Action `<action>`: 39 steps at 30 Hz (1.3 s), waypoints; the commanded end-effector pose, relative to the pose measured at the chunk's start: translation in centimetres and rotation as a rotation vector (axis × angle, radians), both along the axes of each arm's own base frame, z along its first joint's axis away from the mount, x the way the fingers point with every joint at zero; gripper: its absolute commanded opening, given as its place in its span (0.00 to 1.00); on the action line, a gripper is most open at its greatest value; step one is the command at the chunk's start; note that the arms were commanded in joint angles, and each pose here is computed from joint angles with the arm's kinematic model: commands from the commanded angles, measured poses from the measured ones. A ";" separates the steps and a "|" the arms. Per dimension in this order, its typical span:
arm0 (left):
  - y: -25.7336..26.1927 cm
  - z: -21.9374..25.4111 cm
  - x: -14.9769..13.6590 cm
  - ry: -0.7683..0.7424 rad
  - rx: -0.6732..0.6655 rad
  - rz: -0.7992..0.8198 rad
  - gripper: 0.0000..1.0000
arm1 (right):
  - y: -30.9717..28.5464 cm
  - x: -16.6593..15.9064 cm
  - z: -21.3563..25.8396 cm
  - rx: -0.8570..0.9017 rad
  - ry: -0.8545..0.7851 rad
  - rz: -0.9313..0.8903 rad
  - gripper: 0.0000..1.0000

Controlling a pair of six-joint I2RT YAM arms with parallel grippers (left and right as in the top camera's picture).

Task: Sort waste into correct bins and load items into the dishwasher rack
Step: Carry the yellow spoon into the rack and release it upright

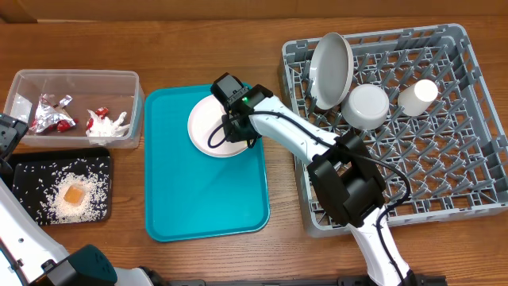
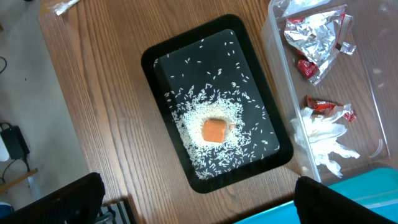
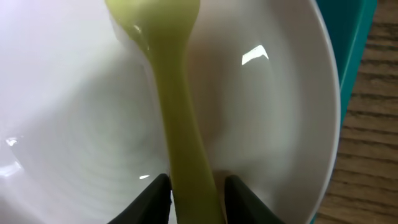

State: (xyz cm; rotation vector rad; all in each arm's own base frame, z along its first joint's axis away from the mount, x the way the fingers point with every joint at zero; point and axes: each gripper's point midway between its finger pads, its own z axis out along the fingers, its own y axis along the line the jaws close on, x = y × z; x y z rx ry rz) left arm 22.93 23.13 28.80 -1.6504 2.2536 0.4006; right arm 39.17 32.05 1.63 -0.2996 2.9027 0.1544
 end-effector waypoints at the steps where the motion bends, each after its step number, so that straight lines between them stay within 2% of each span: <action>1: -0.1 0.3 -0.1 -0.014 0.001 0.011 1.00 | 0.4 1.0 0.8 0.017 -0.026 -0.004 0.29; 6: -0.1 0.3 -0.1 -0.015 0.001 0.011 1.00 | 0.4 1.0 0.7 0.014 -0.023 -0.004 0.25; 10: -0.1 0.3 -0.1 -0.014 0.001 0.011 1.00 | 0.3 0.9 0.7 0.011 -0.019 -0.005 0.15; 14: -0.1 0.3 -0.1 -0.015 0.001 0.011 1.00 | 0.2 0.8 0.7 0.009 -0.017 -0.005 0.15; 20: -0.1 0.3 -0.1 -0.015 0.001 0.011 1.00 | 0.2 0.8 1.8 0.003 -0.009 -0.005 0.08; 24: -0.1 0.3 -0.1 -0.015 0.001 0.011 1.00 | 0.5 1.1 4.6 0.009 -0.017 -0.005 0.04; 33: -0.1 0.3 -0.1 -0.015 0.001 0.011 1.00 | -0.6 3.5 14.6 0.077 -0.114 -0.028 0.04; 36: -0.1 0.3 -0.1 -0.015 0.001 0.011 1.00 | -4.1 4.5 17.0 0.037 -0.135 -0.087 0.04; 39: -0.1 0.3 -0.1 -0.014 0.001 0.011 1.00 | -8.2 5.1 17.2 -0.036 -0.117 -0.157 0.04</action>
